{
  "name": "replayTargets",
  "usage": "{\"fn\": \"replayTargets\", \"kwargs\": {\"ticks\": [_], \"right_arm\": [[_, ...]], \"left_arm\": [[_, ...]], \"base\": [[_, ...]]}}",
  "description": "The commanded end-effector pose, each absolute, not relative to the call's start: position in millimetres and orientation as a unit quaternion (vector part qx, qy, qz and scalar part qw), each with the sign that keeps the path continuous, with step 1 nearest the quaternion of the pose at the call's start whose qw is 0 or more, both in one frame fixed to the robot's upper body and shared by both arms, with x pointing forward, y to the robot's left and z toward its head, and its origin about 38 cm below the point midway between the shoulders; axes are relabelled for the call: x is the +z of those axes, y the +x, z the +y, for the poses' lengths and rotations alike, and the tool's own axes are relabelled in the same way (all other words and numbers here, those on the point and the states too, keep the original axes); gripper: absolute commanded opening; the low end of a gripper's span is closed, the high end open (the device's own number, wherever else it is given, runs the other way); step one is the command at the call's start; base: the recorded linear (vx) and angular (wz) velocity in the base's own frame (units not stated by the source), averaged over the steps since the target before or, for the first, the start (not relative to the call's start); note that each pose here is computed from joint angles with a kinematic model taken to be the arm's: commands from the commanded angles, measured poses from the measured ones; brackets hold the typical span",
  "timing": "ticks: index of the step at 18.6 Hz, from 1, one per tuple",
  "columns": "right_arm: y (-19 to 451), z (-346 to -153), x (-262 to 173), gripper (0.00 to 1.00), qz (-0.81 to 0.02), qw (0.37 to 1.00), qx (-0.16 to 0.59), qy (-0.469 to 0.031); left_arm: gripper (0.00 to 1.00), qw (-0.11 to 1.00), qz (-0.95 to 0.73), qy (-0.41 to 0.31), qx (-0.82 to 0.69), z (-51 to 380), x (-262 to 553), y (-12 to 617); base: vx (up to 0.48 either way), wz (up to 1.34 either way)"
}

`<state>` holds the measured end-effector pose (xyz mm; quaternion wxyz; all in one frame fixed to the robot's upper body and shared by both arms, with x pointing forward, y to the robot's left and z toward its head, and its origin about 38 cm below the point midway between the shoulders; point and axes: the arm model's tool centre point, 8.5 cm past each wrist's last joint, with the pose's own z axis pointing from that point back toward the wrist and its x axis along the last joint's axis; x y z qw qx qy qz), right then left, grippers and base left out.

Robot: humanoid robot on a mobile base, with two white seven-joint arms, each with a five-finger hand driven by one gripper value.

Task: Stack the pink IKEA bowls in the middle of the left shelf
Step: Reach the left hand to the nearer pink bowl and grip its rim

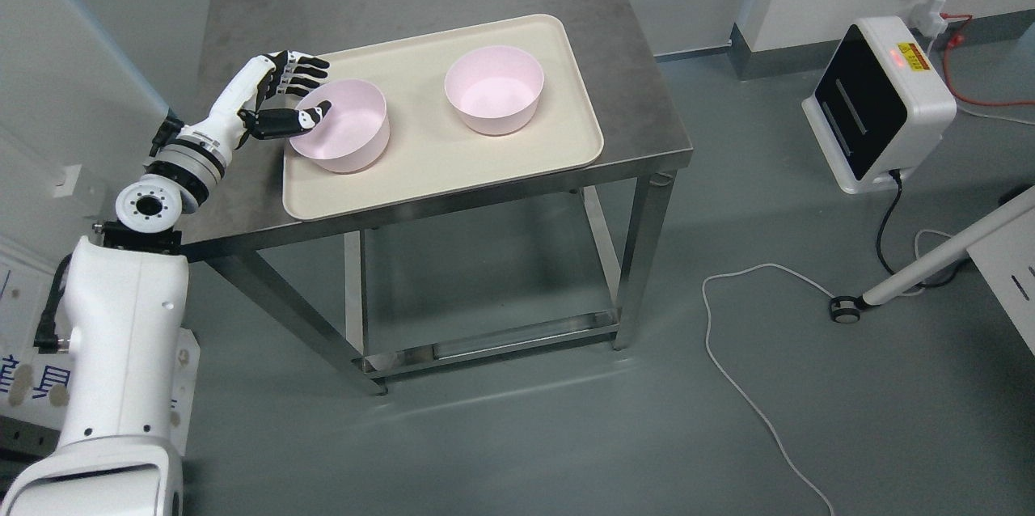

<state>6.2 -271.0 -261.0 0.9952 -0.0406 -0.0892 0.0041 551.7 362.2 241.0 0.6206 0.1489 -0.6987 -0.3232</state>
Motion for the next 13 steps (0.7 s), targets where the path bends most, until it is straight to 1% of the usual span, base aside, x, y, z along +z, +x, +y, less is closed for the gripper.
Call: {"fn": "replayTargets", "kwargs": {"ticks": [1, 3, 5, 9, 11, 13], "right_arm": [[6, -282.6, -260, 1.0, -0.089, 0.995, 0.004, -0.05], [6, -282.6, -260, 1.0, -0.089, 0.995, 0.004, -0.05], [7, -282.6, -260, 1.0, -0.09, 0.995, 0.004, -0.05], [6, -282.6, -260, 1.0, -0.089, 0.995, 0.004, -0.05], [6, -282.6, -260, 1.0, -0.089, 0.995, 0.004, -0.05], [6, -282.6, -260, 1.0, -0.089, 0.995, 0.004, -0.05]], "left_arm": [[0.43, 0.616, -0.669, 0.141, -0.392, 335, 235, 558], [0.43, 0.613, -0.667, 0.139, -0.4, 331, 238, 560], [0.4, 0.612, -0.666, 0.143, -0.402, 332, 239, 560], [0.21, 0.595, -0.664, 0.163, -0.422, 330, 247, 562], [0.09, 0.578, -0.673, 0.162, -0.432, 327, 250, 561], [0.02, 0.569, -0.674, 0.167, -0.44, 325, 251, 561]], "base": [[0.0, 0.0], [0.0, 0.0], [0.0, 0.0], [0.0, 0.0], [-0.001, 0.01], [0.016, 0.05]]}}
